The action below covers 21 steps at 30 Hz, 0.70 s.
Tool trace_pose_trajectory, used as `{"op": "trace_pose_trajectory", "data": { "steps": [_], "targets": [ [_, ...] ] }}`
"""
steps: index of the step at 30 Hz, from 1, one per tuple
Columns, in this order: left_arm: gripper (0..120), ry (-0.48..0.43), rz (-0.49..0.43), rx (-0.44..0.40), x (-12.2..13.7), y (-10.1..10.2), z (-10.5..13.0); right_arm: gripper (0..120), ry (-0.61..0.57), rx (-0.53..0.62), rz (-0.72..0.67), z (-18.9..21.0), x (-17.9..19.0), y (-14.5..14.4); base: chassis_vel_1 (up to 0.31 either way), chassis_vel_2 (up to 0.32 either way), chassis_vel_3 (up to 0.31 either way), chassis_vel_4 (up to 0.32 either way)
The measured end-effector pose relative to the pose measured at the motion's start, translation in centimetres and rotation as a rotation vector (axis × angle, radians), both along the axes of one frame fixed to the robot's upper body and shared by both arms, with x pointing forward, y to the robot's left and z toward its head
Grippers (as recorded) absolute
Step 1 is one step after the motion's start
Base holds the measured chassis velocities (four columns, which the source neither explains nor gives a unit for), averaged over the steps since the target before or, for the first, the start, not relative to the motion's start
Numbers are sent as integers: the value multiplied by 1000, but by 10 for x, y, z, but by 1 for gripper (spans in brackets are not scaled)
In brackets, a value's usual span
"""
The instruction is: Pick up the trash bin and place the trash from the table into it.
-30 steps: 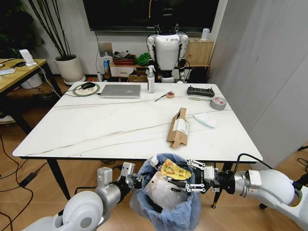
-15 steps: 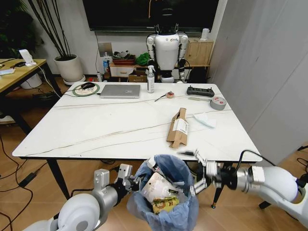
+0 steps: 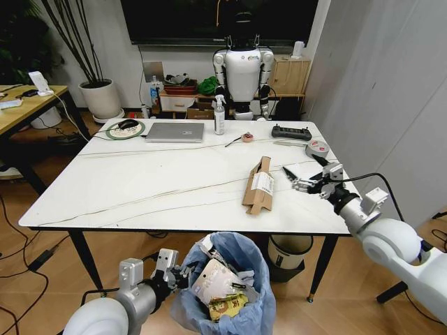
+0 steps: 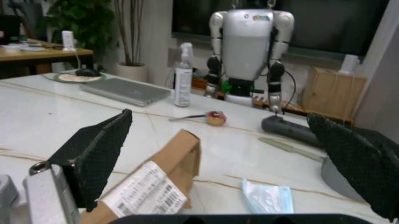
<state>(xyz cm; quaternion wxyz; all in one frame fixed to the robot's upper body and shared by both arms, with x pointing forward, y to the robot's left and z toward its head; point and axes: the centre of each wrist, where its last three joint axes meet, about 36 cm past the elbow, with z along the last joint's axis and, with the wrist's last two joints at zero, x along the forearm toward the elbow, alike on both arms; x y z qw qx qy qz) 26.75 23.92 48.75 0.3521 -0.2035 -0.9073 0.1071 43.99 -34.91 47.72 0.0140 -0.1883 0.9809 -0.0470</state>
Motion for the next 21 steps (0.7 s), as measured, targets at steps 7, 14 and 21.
{"op": "trace_pose_trajectory", "data": {
  "steps": [7,14,21],
  "targets": [
    [0,-18,11,8,-2,2,3,100,56,-161,-29,-26,32,-30,0,0,0,0],
    [0,-22,17,13,-3,3,3,100,111,-291,10,-44,57,-53,0,0,0,0],
    [0,-15,12,14,-5,3,3,100,147,-307,39,-55,82,-60,0,0,0,0]
  ]
}}
